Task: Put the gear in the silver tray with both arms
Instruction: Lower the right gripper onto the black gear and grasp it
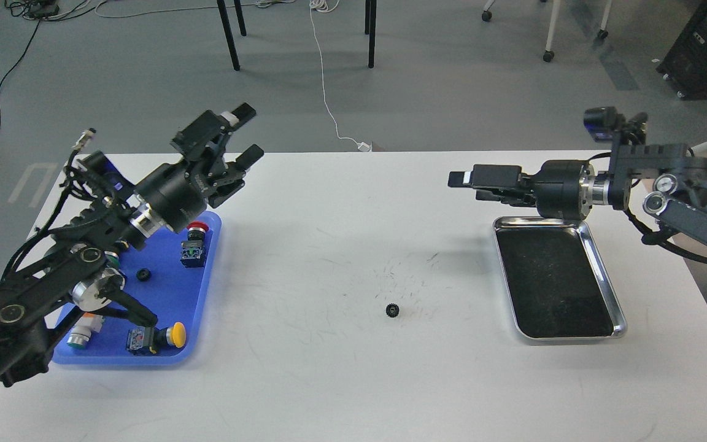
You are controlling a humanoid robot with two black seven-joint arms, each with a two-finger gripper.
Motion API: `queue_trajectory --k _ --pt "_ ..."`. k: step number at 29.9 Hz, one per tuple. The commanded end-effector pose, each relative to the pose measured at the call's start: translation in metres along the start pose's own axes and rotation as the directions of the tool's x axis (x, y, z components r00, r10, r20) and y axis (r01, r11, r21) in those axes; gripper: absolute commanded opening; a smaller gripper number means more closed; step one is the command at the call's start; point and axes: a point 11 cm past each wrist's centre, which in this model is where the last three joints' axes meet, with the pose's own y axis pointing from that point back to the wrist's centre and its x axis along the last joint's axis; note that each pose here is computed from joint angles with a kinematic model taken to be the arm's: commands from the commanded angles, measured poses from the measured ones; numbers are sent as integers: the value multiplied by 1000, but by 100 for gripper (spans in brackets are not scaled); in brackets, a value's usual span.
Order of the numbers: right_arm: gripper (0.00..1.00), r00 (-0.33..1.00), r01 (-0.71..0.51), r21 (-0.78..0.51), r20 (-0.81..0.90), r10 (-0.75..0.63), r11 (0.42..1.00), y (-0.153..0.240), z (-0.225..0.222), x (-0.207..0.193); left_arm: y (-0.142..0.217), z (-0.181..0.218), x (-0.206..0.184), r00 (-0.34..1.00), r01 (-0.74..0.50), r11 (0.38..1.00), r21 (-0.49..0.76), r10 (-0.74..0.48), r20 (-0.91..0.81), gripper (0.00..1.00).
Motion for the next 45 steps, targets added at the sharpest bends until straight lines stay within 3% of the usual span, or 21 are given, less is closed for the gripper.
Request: queue_trajectory --k 1,4,10,16,23,33,42,45 --pt "99 960 174 -108 -204 -193 979 -21 -8 -12 21 -7 13 996 -80 997 3 80 -42 98" --pt "99 892 275 -149 -330 -310 950 -48 -26 -22 31 -10 19 992 -116 993 5 116 -50 98" --pt "99 812 371 -144 -428 -396 917 -84 -57 -39 35 -13 20 990 -125 992 10 125 -57 98" --pt "95 684 454 -215 -537 -493 864 -104 -68 -60 34 -11 19 991 -121 993 5 121 -55 98" --pt "90 615 433 -221 -636 -466 874 -114 -61 -73 34 -7 17 993 -110 994 -4 109 -52 98" --pt "65 583 426 -212 -679 -446 879 -126 -69 -76 35 -6 18 992 -116 993 -5 116 -52 98" --pt "63 547 445 -245 -687 -478 861 -129 -64 -83 35 -6 18 992 -115 993 -7 115 -52 98" --pt "59 546 446 -246 -687 -479 861 -129 -64 -83 35 -5 17 992 -114 993 -8 114 -52 98"
